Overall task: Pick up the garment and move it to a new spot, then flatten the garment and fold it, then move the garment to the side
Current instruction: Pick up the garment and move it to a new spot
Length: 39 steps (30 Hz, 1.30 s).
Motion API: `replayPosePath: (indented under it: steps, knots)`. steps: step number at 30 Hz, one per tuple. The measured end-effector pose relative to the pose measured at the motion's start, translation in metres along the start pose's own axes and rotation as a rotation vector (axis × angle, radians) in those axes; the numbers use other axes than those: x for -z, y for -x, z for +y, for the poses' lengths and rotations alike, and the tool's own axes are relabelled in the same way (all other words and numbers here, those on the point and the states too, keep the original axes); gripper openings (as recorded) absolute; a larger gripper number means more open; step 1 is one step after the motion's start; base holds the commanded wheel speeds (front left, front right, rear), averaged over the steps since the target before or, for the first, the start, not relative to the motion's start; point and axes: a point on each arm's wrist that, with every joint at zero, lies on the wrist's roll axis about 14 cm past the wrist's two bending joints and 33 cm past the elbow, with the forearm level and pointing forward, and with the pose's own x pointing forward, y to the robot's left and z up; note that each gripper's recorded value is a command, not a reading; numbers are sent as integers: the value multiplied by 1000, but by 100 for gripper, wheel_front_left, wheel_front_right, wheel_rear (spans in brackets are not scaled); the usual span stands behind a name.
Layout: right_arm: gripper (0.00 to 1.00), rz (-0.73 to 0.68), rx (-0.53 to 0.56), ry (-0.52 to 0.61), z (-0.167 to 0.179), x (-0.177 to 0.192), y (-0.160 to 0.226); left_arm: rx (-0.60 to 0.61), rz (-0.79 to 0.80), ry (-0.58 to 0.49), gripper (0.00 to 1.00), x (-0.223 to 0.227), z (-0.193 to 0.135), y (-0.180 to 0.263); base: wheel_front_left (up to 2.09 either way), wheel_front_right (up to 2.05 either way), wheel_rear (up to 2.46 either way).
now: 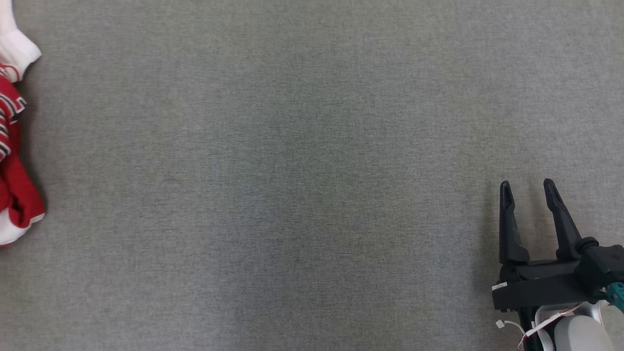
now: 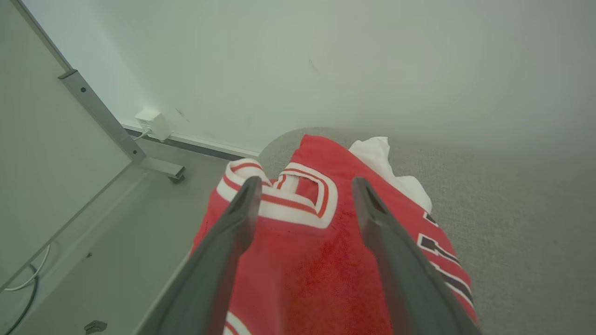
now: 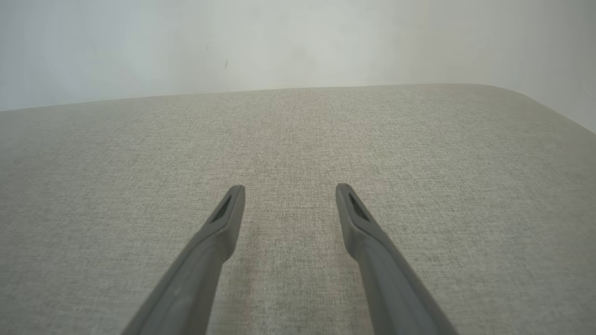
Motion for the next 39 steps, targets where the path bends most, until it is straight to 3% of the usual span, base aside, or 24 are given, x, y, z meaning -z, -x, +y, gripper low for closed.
replayPosePath:
  steps: [8,13,14,15,16,20,27,34,39]
  knots:
    - [100,6,19,10,-8,0,2,-32,280,5,100,73,9,1,0,0,0]
    - [100,3,19,11,-8,-1,5,-45,366,19,100,100,12,8,0,0,0]
    - [100,2,20,12,-9,-2,5,-46,368,22,71,103,12,8,0,0,0]
    - [100,0,20,12,-9,-2,6,-46,367,25,18,104,12,9,0,0,0]
    - [100,-1,21,13,-9,-3,7,-46,364,21,0,105,12,9,0,0,0]
    - [100,-6,22,13,-9,-5,8,-36,290,7,0,93,11,6,0,0,0]
    - [100,-33,-5,-6,3,-13,12,-24,52,-28,0,26,13,0,0,0,0]
    - [100,-56,-7,-29,8,-21,25,47,-245,-29,0,-82,-5,6,0,0,0]
    - [100,-80,6,-47,7,-29,37,146,-449,-76,0,-169,-39,26,0,0,0]
